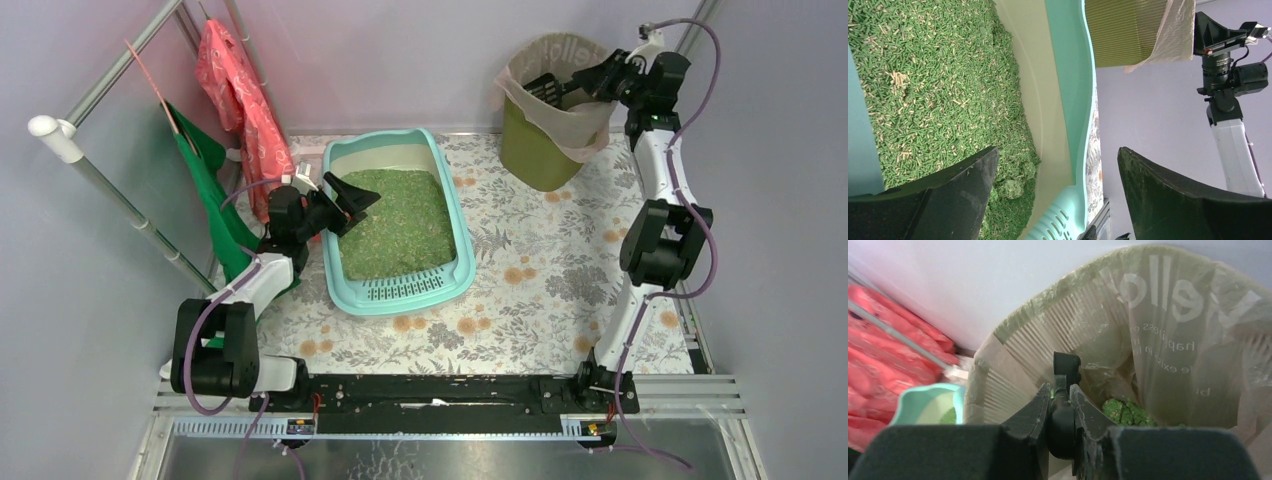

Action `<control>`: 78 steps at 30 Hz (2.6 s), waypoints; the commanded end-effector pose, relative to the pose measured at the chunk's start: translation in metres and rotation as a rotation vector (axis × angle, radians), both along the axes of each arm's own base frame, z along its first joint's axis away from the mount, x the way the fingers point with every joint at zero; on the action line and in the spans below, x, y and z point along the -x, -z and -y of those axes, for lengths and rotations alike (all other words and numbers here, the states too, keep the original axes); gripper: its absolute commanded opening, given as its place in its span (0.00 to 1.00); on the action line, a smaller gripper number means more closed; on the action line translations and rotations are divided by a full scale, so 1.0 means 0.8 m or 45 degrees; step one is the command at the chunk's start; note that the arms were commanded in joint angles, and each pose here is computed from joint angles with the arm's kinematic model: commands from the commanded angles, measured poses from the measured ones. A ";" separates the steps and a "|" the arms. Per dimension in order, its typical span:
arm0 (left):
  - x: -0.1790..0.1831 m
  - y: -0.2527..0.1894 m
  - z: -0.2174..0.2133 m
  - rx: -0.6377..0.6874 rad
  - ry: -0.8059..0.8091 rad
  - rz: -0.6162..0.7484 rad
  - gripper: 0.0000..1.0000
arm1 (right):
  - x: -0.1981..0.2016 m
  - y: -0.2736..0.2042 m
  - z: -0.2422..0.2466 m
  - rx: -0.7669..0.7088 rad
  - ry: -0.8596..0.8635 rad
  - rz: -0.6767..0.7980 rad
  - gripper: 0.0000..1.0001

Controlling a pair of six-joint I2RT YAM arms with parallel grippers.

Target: Clean the litter box

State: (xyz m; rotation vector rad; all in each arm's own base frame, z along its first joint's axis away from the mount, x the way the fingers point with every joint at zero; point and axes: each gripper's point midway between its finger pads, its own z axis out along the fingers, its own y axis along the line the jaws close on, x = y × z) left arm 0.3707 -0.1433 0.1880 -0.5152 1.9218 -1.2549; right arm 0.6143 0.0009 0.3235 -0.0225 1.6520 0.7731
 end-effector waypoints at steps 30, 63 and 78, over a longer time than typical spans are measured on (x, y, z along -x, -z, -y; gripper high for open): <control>0.002 0.016 -0.003 -0.043 -0.004 -0.011 0.97 | 0.053 -0.189 0.000 0.244 0.452 0.456 0.00; 0.003 -0.017 0.004 -0.185 0.011 0.051 0.99 | 0.192 -0.145 -0.253 -0.290 -0.612 0.174 0.00; 0.012 0.001 0.009 -0.275 -0.014 -0.024 0.99 | 0.229 0.079 -0.398 -0.099 -0.759 -0.214 0.00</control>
